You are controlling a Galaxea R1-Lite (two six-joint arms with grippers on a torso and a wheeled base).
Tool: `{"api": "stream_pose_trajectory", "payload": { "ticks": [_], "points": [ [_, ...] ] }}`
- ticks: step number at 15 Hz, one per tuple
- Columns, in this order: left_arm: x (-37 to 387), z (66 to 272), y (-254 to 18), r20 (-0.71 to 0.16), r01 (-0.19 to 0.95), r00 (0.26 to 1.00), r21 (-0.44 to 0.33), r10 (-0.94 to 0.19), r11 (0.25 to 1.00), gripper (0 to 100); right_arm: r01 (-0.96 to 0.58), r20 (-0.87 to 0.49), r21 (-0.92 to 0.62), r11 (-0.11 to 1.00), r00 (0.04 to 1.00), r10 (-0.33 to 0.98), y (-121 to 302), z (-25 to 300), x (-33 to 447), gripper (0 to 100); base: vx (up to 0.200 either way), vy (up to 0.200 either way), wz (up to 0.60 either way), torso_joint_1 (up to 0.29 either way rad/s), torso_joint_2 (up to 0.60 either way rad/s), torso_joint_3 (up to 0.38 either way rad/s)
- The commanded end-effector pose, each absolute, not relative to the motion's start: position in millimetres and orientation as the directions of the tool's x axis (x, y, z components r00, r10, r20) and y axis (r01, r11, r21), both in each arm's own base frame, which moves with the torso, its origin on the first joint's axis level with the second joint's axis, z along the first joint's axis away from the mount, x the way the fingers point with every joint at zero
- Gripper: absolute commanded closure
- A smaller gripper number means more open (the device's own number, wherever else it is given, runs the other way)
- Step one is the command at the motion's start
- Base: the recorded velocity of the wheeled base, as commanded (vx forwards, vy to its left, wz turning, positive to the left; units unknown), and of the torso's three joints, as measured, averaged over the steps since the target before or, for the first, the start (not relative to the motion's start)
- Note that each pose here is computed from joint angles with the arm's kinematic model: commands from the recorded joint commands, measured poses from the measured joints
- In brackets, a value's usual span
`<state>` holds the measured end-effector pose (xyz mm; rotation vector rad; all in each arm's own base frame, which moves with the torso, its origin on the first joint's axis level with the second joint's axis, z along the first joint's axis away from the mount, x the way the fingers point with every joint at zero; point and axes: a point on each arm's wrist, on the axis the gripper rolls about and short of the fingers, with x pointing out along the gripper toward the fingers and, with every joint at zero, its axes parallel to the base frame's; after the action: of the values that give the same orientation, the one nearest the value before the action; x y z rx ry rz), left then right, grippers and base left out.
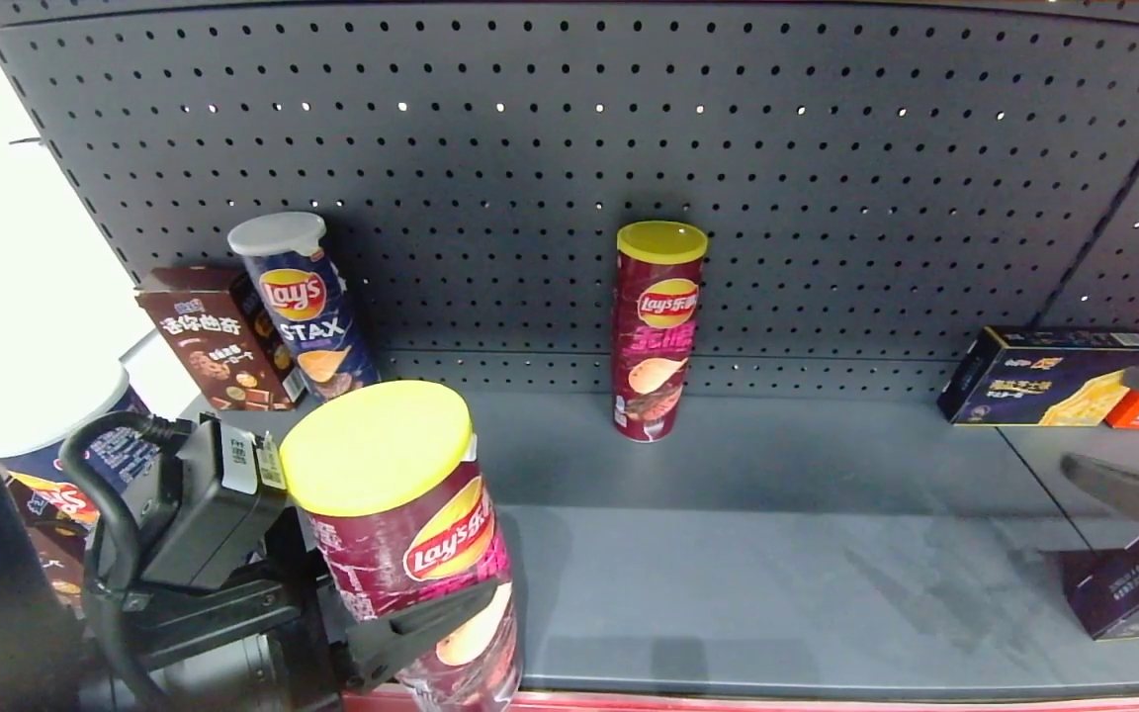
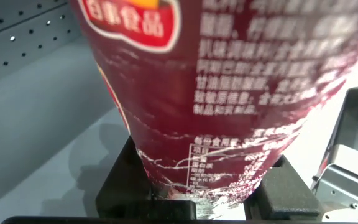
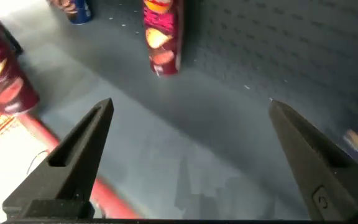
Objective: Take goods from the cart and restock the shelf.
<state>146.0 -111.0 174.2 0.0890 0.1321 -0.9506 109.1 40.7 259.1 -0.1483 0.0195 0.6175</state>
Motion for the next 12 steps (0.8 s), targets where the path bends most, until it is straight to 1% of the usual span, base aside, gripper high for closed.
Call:
{"api": "stream_pose_trajectory", "payload": {
  "ticks": [1, 3, 4, 5, 6, 8, 10, 12],
  "points": [
    [147, 173, -108, -0.154, 0.808, 0.584, 0.016, -0.797, 0.589, 100, -0.65, -0.127, -0.115, 0.751, 0.76, 0.638, 64, 252, 168, 0, 0.0, 0.0, 0.0, 0.0, 0.0, 0.0],
    [151, 173, -103, -0.151, 0.814, 0.575, 0.009, -0.804, 0.581, 100, -0.716, -0.149, -0.097, 0.692, 0.698, 0.701, 78, 252, 190, 0, 0.0, 0.0, 0.0, 0.0, 0.0, 0.0],
    [152, 174, -101, -0.15, 0.812, 0.578, 0.007, -0.802, 0.583, 100, -0.71, -0.149, -0.102, 0.697, 0.703, 0.695, 83, 253, 201, 0, 0.0, 0.0, 0.0, 0.0, 0.0, 0.0],
    [153, 174, -101, -0.148, 0.818, 0.569, 0.005, -0.809, 0.575, 100, -0.708, -0.118, -0.115, 0.697, 0.706, 0.698, 86, 258, 211, 0, 0.0, 0.0, 0.0, 0.0, 0.0, 0.0],
    [153, 174, -100, -0.146, 0.819, 0.568, 0.005, -0.81, 0.574, 100, -0.73, -0.089, -0.125, 0.672, 0.683, 0.725, 89, 259, 219, 0, 0.0, 0.0, 0.0, 0.0, 0.0, 0.0],
    [154, 175, -100, -0.143, 0.822, 0.565, 0.005, -0.813, 0.57, 100, -0.789, -0.037, -0.147, 0.597, 0.607, 0.794, 93, 258, 232, 0, 0.0, 0.0, 0.0, 0.0, 0.0, 0.0],
    [154, 175, -100, -0.143, 0.822, 0.565, 0.005, -0.813, 0.57, 100, -0.841, -0.04, -0.141, 0.523, 0.533, 0.845, 98, 252, 241, 0, 0.0, 0.0, 0.0, 0.0, 0.0, 0.0],
    [153, 174, -100, -0.145, 0.823, 0.563, 0.004, -0.813, 0.569, 100, -0.86, -0.021, -0.177, 0.479, 0.49, 0.872, 105, 250, 262, 0, 0.0, 0.0, 0.0, 0.0, 0.0, 0.0]
  ]
}}
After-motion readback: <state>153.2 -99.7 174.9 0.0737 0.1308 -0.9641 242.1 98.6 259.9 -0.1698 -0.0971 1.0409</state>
